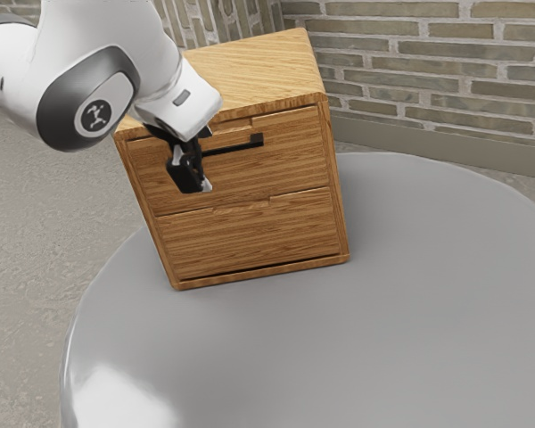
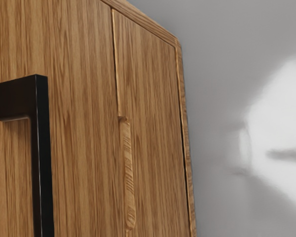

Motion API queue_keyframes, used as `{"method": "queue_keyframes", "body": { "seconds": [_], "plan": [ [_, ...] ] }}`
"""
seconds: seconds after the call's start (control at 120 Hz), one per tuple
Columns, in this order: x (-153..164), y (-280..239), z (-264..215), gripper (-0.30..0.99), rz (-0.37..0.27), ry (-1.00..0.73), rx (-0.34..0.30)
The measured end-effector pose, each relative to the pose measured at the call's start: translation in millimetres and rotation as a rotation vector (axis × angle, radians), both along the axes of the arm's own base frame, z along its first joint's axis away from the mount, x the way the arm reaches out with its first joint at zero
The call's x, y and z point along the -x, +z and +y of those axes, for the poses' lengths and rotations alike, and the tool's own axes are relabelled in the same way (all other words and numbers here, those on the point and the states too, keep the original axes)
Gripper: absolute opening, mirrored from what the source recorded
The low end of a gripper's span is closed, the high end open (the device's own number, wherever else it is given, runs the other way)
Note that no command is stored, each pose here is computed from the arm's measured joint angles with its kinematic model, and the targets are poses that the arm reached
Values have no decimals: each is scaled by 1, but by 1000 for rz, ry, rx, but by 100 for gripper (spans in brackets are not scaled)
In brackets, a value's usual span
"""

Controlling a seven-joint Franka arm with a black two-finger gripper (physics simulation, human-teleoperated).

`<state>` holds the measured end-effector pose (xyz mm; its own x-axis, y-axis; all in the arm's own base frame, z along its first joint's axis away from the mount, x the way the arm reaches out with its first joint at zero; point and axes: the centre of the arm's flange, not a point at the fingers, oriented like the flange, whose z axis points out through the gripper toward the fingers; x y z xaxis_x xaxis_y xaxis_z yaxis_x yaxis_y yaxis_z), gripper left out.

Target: Pull the drawer handle with one arm to open the drawer

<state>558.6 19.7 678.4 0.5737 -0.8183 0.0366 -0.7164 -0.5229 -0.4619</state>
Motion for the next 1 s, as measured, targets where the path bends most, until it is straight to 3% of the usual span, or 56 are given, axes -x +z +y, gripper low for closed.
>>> {"method": "queue_keyframes", "body": {
  "seconds": [0.467, 0.717, 1.0],
  "plan": [
    [-21, -33, 7, 70, 49, -18, -8],
    [1, 17, 5, 69, -39, -34, -14],
    [-38, -23, 4, 69, 5, -44, -19]
  ]
}}
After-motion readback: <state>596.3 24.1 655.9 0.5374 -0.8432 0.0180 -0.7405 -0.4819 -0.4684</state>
